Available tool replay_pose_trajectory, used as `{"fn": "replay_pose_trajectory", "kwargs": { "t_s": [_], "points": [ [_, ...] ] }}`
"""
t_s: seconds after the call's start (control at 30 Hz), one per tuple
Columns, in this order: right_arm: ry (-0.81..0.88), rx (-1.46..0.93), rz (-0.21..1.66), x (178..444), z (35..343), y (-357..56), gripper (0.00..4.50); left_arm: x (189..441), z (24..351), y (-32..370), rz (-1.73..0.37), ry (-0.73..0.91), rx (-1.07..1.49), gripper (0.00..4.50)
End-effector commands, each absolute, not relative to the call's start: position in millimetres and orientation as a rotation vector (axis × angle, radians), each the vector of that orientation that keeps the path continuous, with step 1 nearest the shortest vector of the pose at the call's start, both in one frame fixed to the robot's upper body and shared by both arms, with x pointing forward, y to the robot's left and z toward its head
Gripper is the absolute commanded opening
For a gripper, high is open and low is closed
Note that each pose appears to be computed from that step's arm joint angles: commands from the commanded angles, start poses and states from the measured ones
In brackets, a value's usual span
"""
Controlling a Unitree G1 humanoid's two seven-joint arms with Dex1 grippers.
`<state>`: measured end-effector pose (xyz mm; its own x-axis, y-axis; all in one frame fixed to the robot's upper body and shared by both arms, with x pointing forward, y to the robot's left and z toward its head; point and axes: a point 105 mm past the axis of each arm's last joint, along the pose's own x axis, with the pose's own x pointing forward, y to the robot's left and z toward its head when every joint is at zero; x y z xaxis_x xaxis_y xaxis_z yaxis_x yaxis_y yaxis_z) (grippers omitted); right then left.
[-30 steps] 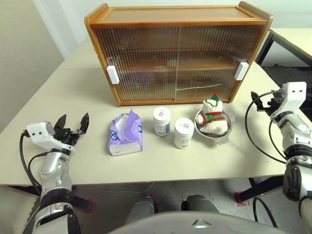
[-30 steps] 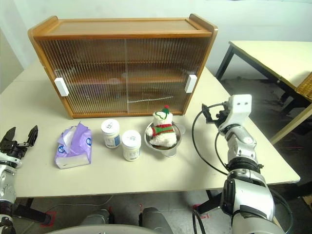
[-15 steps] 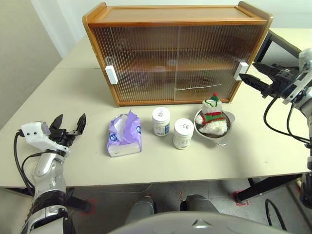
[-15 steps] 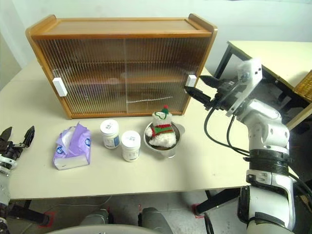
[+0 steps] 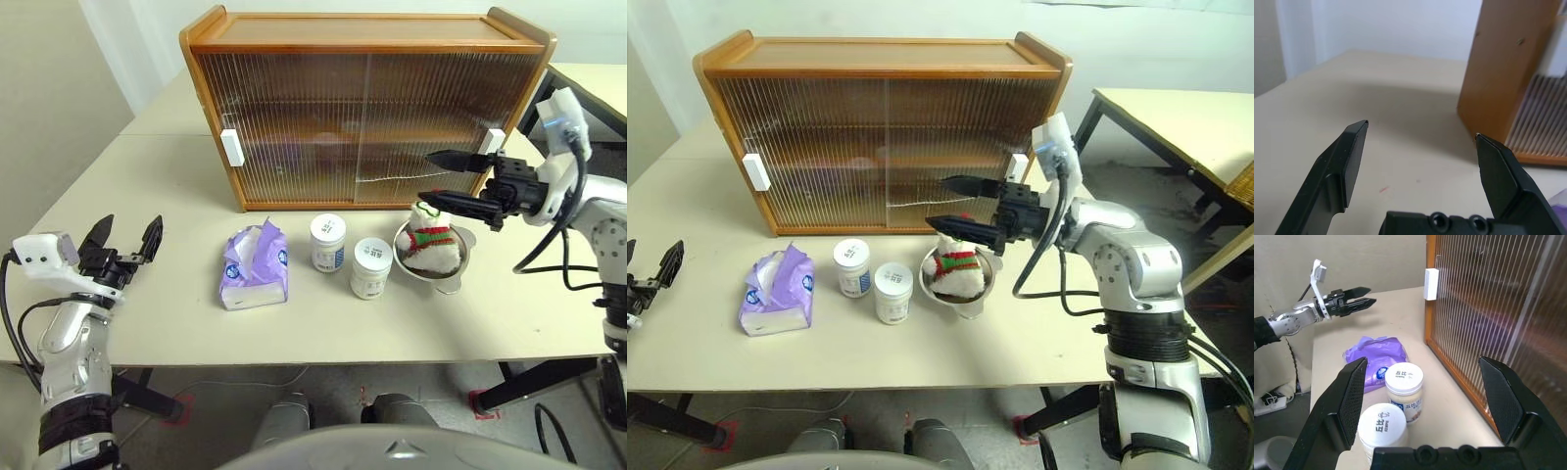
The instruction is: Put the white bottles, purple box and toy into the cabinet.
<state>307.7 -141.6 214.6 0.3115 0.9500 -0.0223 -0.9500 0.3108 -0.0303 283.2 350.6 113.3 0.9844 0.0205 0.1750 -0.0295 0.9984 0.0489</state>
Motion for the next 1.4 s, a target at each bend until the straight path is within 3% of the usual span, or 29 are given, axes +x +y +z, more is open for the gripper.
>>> {"fn": "replay_pose_trajectory", "kwargs": {
  "t_s": [0.03, 0.4, 0.77, 1.4],
  "points": [
    [-0.005, -0.059, 1.238, 310, 209, -140, 4.50, 289, 124, 338, -0.011, -0.192, 0.018, 3.90],
    [-0.027, -0.073, 1.231, 310, 211, -140, 4.50, 321, 143, 294, -0.150, -0.212, 0.015, 0.04],
    [-0.039, -0.065, 1.249, 306, 214, -134, 4.50, 368, 152, 259, -0.269, -0.170, -0.027, 0.04],
    [-0.204, 0.006, 1.218, 302, 228, -137, 4.50, 382, 142, 250, -0.290, -0.159, -0.044, 0.04]
  ]
}}
